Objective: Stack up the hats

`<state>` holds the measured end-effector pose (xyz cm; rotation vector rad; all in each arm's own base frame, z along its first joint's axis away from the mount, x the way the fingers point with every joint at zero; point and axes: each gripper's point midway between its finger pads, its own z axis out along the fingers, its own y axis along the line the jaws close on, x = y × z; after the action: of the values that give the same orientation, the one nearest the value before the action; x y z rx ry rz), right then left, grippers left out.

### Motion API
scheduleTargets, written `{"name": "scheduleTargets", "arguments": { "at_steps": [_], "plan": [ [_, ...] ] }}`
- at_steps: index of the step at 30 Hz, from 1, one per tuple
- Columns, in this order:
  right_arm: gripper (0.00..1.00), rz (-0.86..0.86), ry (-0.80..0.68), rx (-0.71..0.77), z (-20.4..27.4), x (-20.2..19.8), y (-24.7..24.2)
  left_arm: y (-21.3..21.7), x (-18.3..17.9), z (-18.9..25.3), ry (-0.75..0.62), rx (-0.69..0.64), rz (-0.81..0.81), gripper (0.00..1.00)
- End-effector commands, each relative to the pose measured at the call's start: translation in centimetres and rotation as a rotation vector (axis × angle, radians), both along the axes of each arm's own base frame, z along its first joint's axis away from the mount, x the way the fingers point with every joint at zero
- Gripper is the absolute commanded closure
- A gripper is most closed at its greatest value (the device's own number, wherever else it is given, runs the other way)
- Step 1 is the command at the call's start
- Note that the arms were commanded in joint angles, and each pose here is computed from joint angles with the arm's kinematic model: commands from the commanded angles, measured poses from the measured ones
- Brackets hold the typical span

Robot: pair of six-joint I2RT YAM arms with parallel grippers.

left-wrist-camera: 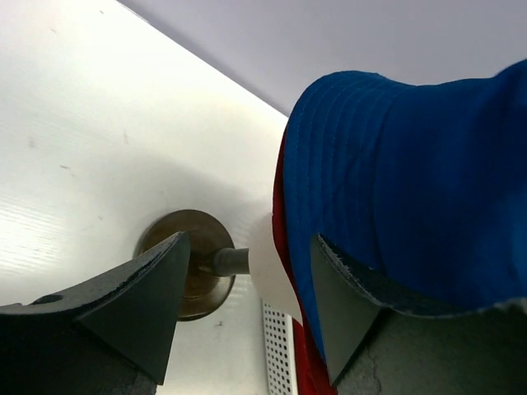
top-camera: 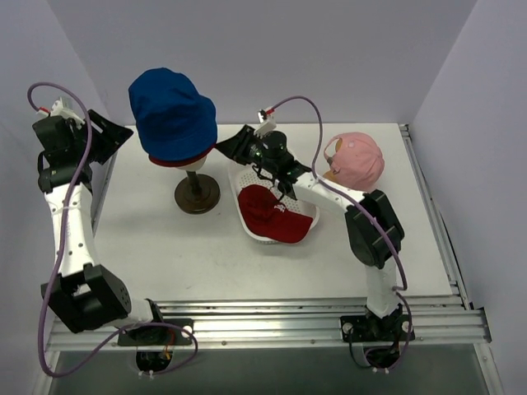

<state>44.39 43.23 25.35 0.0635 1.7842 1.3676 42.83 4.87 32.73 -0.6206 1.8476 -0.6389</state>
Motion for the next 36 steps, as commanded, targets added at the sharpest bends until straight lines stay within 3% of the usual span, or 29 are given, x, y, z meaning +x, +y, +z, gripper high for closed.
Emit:
{"name": "scheduleTargets", "arguments": {
  "at_steps": [1,10,17,22,29,36],
  "plan": [
    [0.77,-0.063,-0.143,0.028,7.1,-0.8,-2.7,1.3,-2.3,3.4,-0.037,0.132,0.086,0.31],
    [0.73,-0.157,-0.167,-0.226,4.8,-2.7,-7.4,-2.4,-6.2,5.6,-0.119,0.239,0.027,0.28],
    [0.62,-0.216,-0.226,-0.351,4.7,-7.2,-11.0,-9.2,-9.7,5.3,-0.167,0.287,-0.119,0.04],
    [0.55,-0.247,-0.226,-0.412,6.0,-9.5,-13.0,-14.7,-11.7,5.2,-0.158,0.333,-0.248,0.06],
    [0.33,-0.329,-0.179,-0.510,7.0,-11.6,-17.2,-20.1,-14.8,4.1,-0.188,0.344,-0.359,0.06],
    [0.29,-0.302,-0.141,-0.671,4.5,-12.6,-19.3,-24.5,-16.7,2.4,-0.217,0.353,-0.462,0.06]
  ]
}}
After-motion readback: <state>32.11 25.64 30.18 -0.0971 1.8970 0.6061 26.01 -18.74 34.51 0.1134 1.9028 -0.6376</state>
